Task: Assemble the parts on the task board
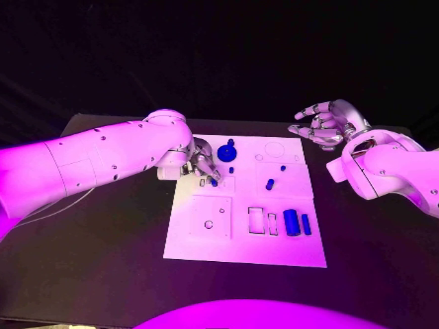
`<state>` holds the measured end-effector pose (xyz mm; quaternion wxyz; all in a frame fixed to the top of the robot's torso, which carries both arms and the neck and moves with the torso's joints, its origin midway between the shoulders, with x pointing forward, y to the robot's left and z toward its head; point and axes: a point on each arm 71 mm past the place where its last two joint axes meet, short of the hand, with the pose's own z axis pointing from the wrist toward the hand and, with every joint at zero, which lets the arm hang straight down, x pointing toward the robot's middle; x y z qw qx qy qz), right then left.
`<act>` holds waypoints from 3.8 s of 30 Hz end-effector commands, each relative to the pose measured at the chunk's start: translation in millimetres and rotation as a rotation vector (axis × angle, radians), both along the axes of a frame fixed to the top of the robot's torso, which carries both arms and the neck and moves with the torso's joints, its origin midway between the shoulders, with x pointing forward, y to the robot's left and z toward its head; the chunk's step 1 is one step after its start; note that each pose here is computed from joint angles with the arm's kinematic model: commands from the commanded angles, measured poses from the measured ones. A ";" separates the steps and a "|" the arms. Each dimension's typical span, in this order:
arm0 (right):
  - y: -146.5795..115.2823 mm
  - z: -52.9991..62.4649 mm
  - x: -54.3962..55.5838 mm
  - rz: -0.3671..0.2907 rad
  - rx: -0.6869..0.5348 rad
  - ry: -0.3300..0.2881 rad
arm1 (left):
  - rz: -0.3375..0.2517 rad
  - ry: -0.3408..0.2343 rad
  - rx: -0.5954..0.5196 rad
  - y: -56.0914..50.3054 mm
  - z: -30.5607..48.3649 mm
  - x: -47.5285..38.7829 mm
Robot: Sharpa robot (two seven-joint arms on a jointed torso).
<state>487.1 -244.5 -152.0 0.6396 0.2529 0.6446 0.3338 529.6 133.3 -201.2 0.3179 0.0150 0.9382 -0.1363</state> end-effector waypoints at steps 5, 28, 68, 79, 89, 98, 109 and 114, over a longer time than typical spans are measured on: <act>1.9 0.4 -0.4 0.023 -0.009 -0.008 | 0.008 -0.004 0.019 1.6 -6.0 -1.3; 1.0 -0.2 0.8 0.023 -0.009 -0.008 | 0.035 -0.025 -0.046 4.3 1.1 -5.2; -6.1 -3.6 4.5 0.004 -0.014 -0.001 | 0.227 -0.195 -0.125 53.7 47.5 40.4; -6.2 -3.5 4.1 0.004 -0.014 -0.001 | 0.213 -0.162 -0.047 57.8 36.5 47.0; -5.1 -3.5 4.4 0.006 -0.014 -0.002 | 0.193 -0.132 -0.023 54.4 31.0 46.7; -4.5 -3.4 4.5 0.007 -0.014 -0.003 | 0.184 -0.110 -0.011 52.8 25.6 46.1; -4.2 -3.5 4.6 0.008 -0.014 -0.003 | 0.180 -0.090 -0.016 51.3 23.8 45.5; -4.1 -3.5 4.7 0.009 -0.014 -0.003 | 0.176 -0.085 -0.020 49.7 23.6 44.9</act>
